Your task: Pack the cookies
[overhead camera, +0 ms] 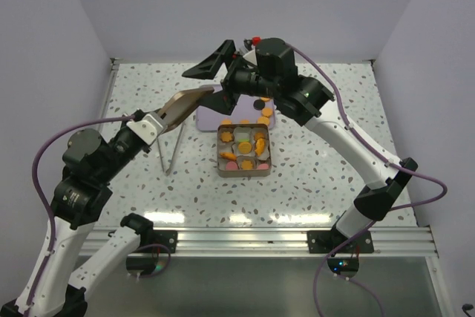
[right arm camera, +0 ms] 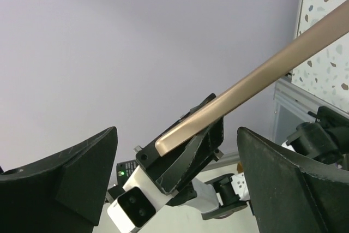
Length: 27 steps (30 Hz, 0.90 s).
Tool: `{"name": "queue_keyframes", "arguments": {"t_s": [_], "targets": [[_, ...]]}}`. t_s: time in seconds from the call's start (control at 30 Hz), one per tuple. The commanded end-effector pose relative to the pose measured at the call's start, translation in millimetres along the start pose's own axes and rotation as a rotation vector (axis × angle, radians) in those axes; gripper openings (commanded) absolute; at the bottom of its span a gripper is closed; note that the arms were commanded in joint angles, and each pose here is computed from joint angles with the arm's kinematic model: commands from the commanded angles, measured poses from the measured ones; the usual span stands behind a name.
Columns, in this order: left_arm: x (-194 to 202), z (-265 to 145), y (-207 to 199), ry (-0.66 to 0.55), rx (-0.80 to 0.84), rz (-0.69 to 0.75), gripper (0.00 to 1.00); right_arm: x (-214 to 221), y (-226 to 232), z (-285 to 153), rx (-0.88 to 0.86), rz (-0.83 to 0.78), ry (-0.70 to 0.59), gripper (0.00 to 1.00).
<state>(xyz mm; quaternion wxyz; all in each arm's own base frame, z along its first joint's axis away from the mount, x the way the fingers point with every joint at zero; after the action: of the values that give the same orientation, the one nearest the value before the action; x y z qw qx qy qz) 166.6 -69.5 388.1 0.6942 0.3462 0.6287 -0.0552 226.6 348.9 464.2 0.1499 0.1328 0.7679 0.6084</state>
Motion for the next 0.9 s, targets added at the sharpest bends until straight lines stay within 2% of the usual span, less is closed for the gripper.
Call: {"name": "queue_keyframes", "arguments": {"t_s": [0.0,0.17,0.33,0.43,0.47,0.53,0.57,0.63,0.67,0.87], "targets": [[-34.2,-10.4,9.9,-0.134,-0.025,0.044,0.0,-2.7,4.8,4.8,-0.042,0.004,0.01,0.92],[-45.0,-13.8,12.6,-0.161,-0.02,0.062,0.0,-2.0,-17.1,13.6,0.015,0.024,0.031,0.85],[-56.0,-17.6,14.1,-0.193,-0.01,0.072,0.0,-2.0,-22.9,23.1,0.025,0.036,0.054,0.65],[-60.9,-18.2,12.4,-0.212,0.015,0.072,0.0,-2.8,-21.2,27.5,0.026,0.036,0.066,0.51],[-62.2,-17.5,12.1,-0.213,0.024,0.073,0.0,-3.6,-19.2,27.3,0.023,0.035,0.066,0.4],[-61.1,-16.1,11.6,-0.204,0.03,0.069,0.0,-3.3,-19.4,28.9,0.023,0.04,0.069,0.28],[-60.6,-15.0,11.1,-0.202,0.037,0.069,0.0,-3.4,-19.2,29.3,0.016,0.039,0.068,0.18],[-59.2,-14.0,9.8,-0.196,0.048,0.068,0.0,-3.1,-16.0,28.5,-0.007,0.045,0.071,0.08],[-58.7,-12.7,8.5,-0.194,0.061,0.066,0.0,-2.8,-19.3,29.9,-0.003,0.051,0.075,0.0],[-52.7,-12.6,-2.8,-0.165,0.156,0.057,0.26,-5.1,-19.7,27.9,-0.016,0.052,0.072,0.0]]}}
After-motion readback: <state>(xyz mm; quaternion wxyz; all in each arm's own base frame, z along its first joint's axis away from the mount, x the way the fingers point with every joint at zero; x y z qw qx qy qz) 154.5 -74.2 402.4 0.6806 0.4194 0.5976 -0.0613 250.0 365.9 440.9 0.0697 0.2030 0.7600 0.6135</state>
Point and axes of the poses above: each gripper's point midway between its finger pads, its own z axis out along the fingers, its own y axis along the line the jaws close on, x = y × z, the point moved 7 cm from there along -z, back along the fingers, and after that the axes turned 4 degrees about -z, right-handed, at the moved point
